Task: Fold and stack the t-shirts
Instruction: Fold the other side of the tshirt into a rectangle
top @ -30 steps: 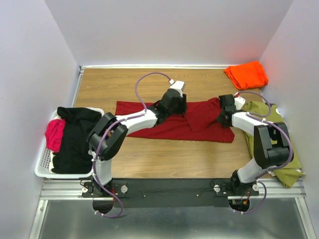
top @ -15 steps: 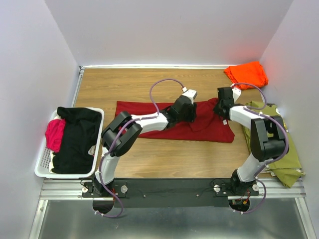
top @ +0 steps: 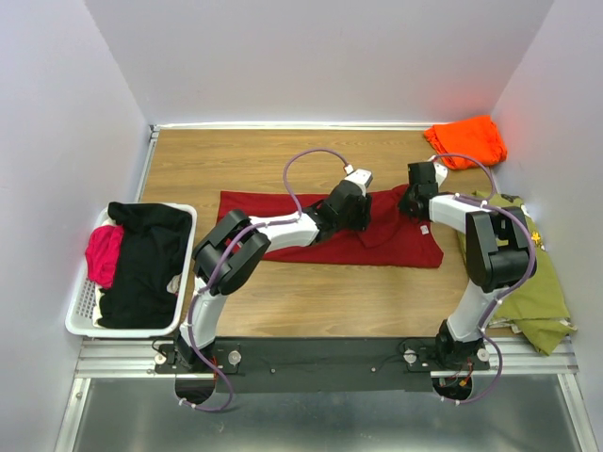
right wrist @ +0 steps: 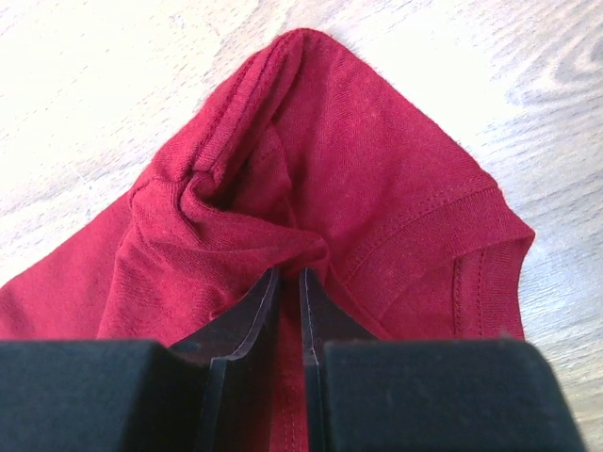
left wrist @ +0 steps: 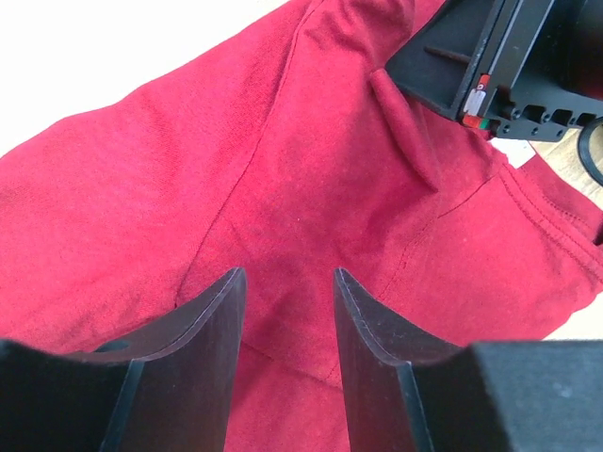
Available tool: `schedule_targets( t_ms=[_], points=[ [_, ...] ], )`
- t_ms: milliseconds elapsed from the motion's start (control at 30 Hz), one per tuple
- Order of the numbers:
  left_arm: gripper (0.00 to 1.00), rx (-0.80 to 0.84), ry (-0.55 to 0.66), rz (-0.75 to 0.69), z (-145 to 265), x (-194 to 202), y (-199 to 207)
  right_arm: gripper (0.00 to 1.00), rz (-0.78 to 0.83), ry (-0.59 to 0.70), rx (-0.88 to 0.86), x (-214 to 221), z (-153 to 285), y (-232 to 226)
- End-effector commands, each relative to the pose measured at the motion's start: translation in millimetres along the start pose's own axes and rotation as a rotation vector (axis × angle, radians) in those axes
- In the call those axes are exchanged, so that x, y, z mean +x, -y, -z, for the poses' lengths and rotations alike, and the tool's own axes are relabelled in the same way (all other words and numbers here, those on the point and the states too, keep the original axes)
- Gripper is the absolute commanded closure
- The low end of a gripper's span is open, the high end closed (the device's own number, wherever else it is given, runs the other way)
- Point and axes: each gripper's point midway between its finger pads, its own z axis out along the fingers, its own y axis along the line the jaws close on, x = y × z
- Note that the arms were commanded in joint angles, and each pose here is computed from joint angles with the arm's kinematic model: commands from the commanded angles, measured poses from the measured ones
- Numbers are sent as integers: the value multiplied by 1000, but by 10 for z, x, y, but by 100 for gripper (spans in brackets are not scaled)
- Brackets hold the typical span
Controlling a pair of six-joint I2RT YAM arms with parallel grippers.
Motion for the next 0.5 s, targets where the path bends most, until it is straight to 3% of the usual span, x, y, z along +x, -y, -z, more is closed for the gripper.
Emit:
schedule_targets(
  t_ms=[0, 233, 367, 467],
  points=[
    [49, -28, -7, -16, -65, 26, -41, 78, 15, -4, -30, -16, -9, -58],
    [49, -39, -33, -10, -115, 136, -84, 76, 36, 76, 32, -188, 160, 99],
    [49, -42, -39, -8, -124, 161, -93, 59, 52, 83, 71, -217, 172, 173],
    [49, -44, -40, -8, -120, 163, -97, 57, 59, 64, 73, -168, 128, 173]
  ],
)
